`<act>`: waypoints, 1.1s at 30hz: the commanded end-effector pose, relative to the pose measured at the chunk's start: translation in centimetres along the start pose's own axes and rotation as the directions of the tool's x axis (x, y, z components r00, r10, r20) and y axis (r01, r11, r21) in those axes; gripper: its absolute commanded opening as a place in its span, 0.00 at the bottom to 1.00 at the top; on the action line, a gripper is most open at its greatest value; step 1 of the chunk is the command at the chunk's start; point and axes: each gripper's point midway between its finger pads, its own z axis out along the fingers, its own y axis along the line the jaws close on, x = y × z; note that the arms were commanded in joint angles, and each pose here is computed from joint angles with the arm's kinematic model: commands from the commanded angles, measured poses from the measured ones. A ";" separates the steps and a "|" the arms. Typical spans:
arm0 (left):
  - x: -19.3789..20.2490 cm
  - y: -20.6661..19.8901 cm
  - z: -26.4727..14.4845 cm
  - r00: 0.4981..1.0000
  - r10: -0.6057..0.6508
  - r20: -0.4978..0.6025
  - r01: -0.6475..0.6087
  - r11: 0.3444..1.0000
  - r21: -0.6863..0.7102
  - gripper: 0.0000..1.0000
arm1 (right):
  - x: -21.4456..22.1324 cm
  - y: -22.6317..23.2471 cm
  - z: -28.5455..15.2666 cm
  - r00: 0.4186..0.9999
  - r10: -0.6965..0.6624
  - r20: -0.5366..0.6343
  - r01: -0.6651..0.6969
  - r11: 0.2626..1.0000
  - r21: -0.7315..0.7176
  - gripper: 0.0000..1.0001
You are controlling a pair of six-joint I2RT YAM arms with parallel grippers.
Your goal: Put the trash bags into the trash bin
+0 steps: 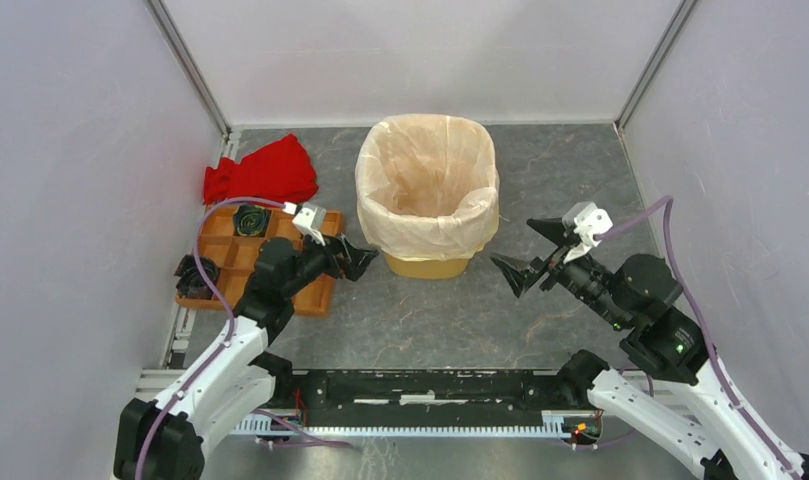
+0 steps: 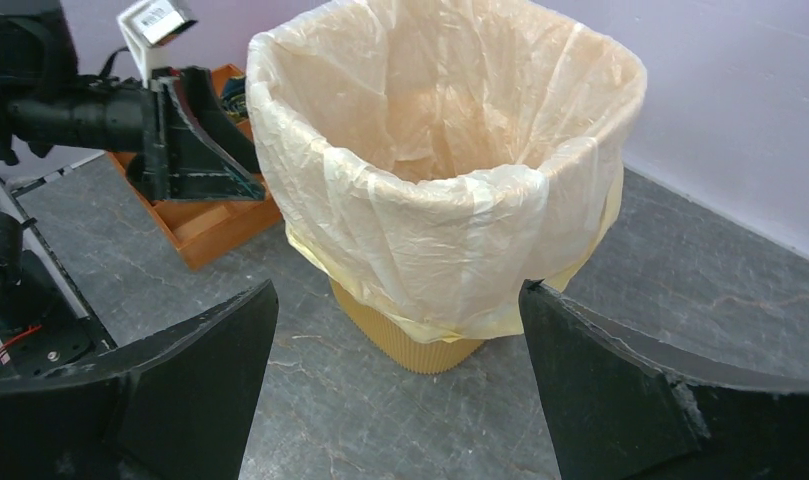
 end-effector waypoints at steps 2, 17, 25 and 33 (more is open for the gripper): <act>-3.9 -0.2 1.5 0.963 0.188 0.195 -0.186 0.982 -0.030 0.98 | -2.7 0.3 -1.4 0.988 -0.033 0.150 0.036 0.999 -0.017 0.98; -1.1 -6.3 9.4 0.940 0.271 0.208 -0.326 0.893 0.311 0.96 | -5.7 -2.7 -6.0 0.972 -0.046 0.230 0.010 0.988 0.153 0.98; -0.6 -13.8 18.7 0.947 0.240 0.212 -0.315 0.823 0.474 0.96 | -5.1 -3.4 -5.6 0.980 -0.038 0.194 -0.001 0.981 0.195 0.98; 1.2 -18.8 25.3 0.982 0.139 0.125 -0.182 0.866 0.466 0.99 | -3.0 -4.6 -4.1 0.994 0.008 0.107 -0.036 0.963 0.267 0.98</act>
